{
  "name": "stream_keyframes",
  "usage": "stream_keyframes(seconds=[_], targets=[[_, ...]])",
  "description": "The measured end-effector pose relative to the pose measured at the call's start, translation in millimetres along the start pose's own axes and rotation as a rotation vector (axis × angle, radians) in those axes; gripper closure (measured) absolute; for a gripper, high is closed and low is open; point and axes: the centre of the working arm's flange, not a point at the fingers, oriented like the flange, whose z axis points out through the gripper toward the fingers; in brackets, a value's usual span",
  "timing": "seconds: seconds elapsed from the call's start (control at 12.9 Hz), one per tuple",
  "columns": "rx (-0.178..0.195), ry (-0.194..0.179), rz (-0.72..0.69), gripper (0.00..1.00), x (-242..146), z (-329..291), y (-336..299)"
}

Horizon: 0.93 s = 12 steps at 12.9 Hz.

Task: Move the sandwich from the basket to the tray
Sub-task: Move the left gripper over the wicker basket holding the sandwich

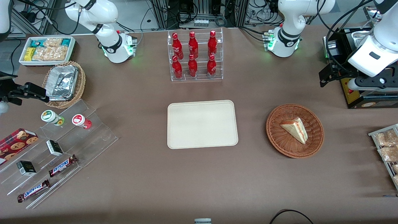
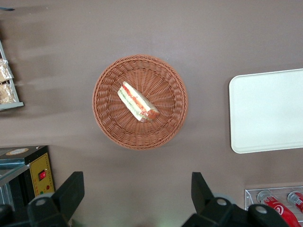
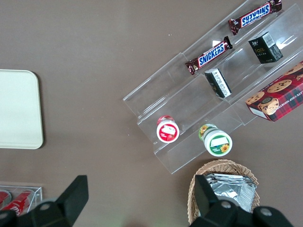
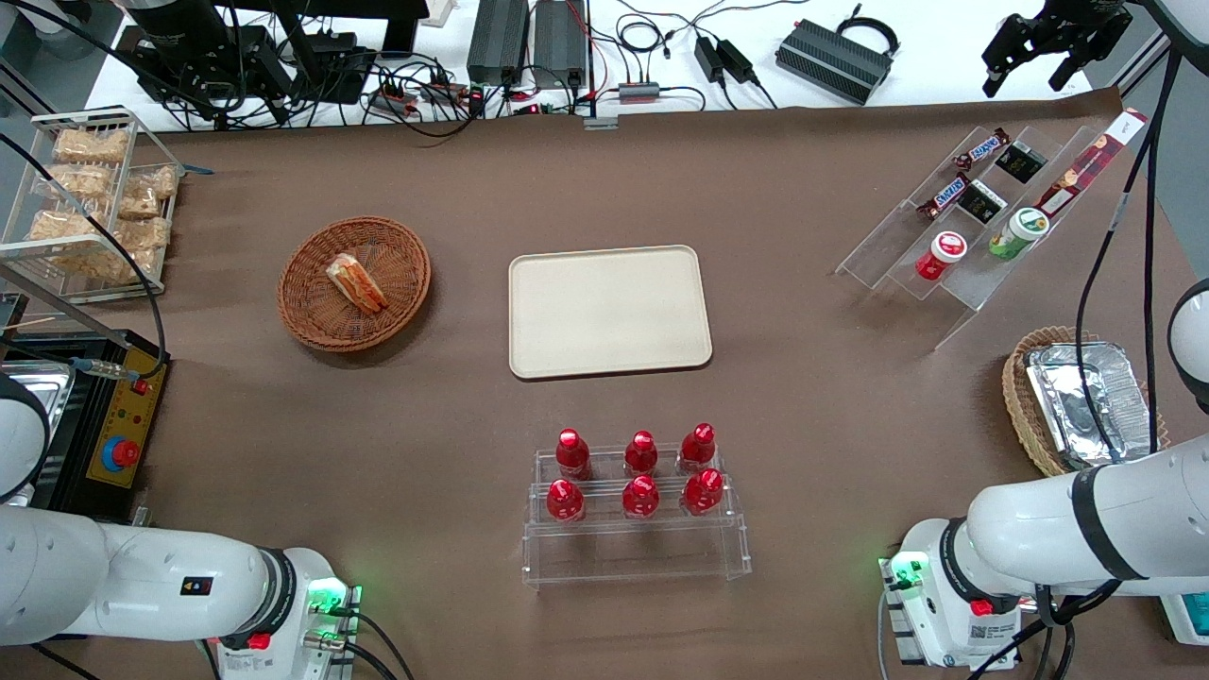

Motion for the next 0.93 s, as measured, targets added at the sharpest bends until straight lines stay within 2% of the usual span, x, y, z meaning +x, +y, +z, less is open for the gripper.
stream_keyframes(seconds=[0.31, 0.54, 0.93], targets=[[0.003, -0.023, -0.012, 0.0, 0.2, 4.5, -6.5], [0.048, -0.05, -0.016, 0.0, 8.3, 20.4, -12.0], [0.061, -0.081, -0.038, 0.0, 22.3, 78.4, -22.2]])
